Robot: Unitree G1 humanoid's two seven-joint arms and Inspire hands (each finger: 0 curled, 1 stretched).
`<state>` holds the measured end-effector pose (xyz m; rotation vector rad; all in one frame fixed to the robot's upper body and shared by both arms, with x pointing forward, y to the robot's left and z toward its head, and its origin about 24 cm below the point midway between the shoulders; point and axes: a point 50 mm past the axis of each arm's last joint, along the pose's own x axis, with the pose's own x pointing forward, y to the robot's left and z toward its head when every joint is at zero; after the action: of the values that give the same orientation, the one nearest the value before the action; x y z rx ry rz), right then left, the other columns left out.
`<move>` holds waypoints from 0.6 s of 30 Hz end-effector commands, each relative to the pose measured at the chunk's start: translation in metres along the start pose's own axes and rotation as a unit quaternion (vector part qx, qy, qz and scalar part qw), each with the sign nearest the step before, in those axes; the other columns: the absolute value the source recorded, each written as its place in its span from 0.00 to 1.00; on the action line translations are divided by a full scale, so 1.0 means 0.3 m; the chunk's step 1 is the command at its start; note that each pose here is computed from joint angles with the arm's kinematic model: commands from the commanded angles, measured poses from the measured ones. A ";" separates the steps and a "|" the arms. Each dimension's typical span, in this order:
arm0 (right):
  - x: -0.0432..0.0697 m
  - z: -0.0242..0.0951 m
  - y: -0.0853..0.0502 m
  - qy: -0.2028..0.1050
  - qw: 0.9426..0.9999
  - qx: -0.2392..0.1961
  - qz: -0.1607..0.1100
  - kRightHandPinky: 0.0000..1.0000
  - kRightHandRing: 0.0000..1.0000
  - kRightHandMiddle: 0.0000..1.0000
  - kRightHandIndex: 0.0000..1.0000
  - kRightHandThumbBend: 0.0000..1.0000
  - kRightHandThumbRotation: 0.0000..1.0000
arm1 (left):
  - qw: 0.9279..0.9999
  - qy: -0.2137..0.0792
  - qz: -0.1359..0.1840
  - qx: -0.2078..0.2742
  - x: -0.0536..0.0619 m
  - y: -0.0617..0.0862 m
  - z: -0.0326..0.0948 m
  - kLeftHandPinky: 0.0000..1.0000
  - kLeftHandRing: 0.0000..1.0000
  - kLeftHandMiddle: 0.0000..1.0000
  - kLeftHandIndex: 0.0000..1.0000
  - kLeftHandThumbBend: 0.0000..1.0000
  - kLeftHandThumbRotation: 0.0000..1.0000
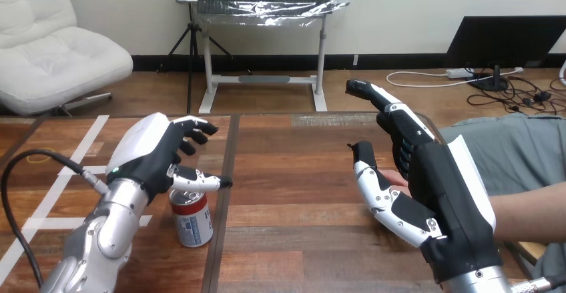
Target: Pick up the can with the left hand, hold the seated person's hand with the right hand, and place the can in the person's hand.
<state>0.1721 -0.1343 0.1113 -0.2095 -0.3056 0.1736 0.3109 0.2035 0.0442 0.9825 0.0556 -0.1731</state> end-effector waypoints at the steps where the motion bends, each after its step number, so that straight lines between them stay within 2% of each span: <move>1: 0.034 0.059 -0.011 -0.058 0.998 -0.005 0.001 1.00 1.00 0.94 0.86 0.00 0.00 | 0.999 -0.013 0.030 -0.025 0.019 0.044 0.020 0.64 0.72 0.76 0.77 0.82 0.25; 9: 0.035 0.059 -0.011 -0.058 0.998 -0.004 0.003 1.00 1.00 0.94 0.86 0.00 0.00 | 0.997 -0.013 0.038 -0.069 0.012 0.044 0.013 0.67 0.75 0.80 0.80 0.85 0.29; 18: 0.036 0.061 -0.011 -0.058 0.998 -0.004 0.004 1.00 1.00 0.93 0.85 0.00 0.00 | 0.991 -0.018 0.063 -0.115 -0.002 0.039 -0.003 0.70 0.77 0.81 0.81 0.89 0.33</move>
<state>0.1723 -0.1342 0.1116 -0.2101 -0.3066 0.1828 0.3082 0.2089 0.0438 0.8075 0.0438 -0.1238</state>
